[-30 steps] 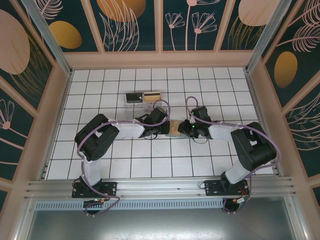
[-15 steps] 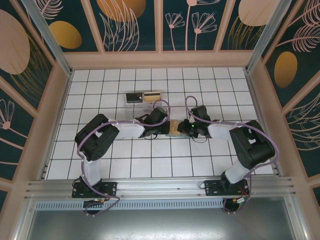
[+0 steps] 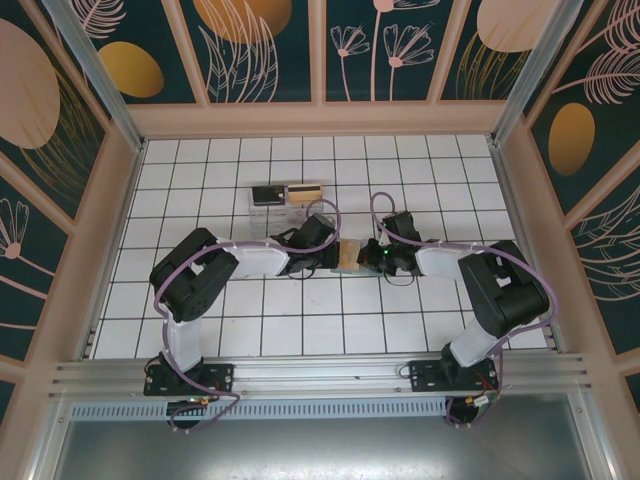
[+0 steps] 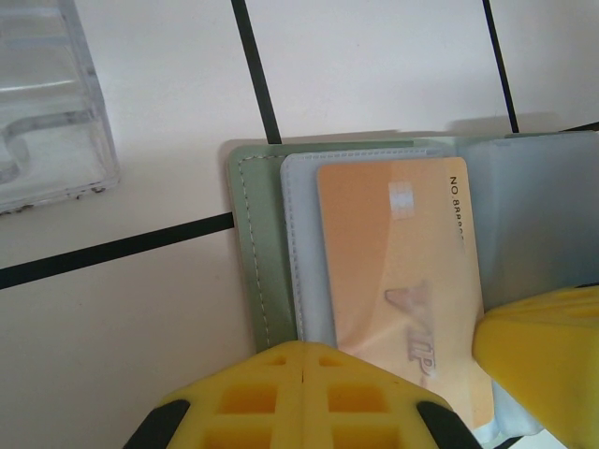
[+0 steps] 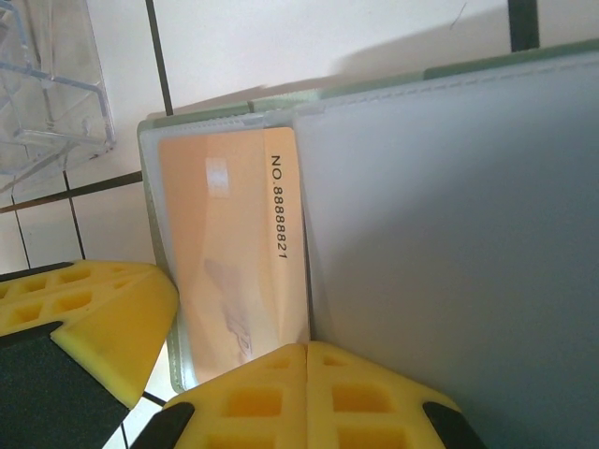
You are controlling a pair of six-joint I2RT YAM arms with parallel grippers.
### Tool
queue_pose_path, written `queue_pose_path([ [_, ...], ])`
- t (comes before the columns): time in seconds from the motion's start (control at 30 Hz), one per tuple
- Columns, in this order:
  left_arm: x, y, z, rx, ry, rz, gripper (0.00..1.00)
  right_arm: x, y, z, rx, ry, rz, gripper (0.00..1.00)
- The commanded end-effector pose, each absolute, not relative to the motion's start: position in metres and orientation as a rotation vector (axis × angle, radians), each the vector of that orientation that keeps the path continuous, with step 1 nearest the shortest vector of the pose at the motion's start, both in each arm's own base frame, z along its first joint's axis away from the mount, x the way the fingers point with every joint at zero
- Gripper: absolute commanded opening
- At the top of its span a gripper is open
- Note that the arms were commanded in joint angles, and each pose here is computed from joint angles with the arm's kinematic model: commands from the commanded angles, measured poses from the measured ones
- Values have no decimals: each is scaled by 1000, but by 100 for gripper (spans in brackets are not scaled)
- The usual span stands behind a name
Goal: Take the credit cards out of the card holder
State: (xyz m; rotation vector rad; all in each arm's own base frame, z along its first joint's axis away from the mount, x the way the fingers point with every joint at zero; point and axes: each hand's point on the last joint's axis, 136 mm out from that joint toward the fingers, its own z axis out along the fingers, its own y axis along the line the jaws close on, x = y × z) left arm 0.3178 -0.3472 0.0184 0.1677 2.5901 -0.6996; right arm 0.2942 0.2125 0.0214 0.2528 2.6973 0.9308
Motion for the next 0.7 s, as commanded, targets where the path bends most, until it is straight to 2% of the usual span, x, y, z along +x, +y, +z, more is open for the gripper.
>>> queue_pose_path([
  [0.0,303,-326,-14,159,2708,-556,0,287,198,10,290,2721,893,0],
  [0.47,305,-326,-9,160,2699,-560,0,281,187,18,307,2683,947,1],
  [0.5,305,-327,-7,162,2696,-561,4,282,188,19,304,2681,955,1],
  [0.53,307,-327,-4,160,2691,-561,16,282,188,19,303,2679,959,1],
  [0.57,308,-327,-2,159,2686,-560,22,283,189,19,301,2676,964,1],
  [0.67,310,-331,11,163,2659,-581,29,283,192,22,285,2663,994,2],
])
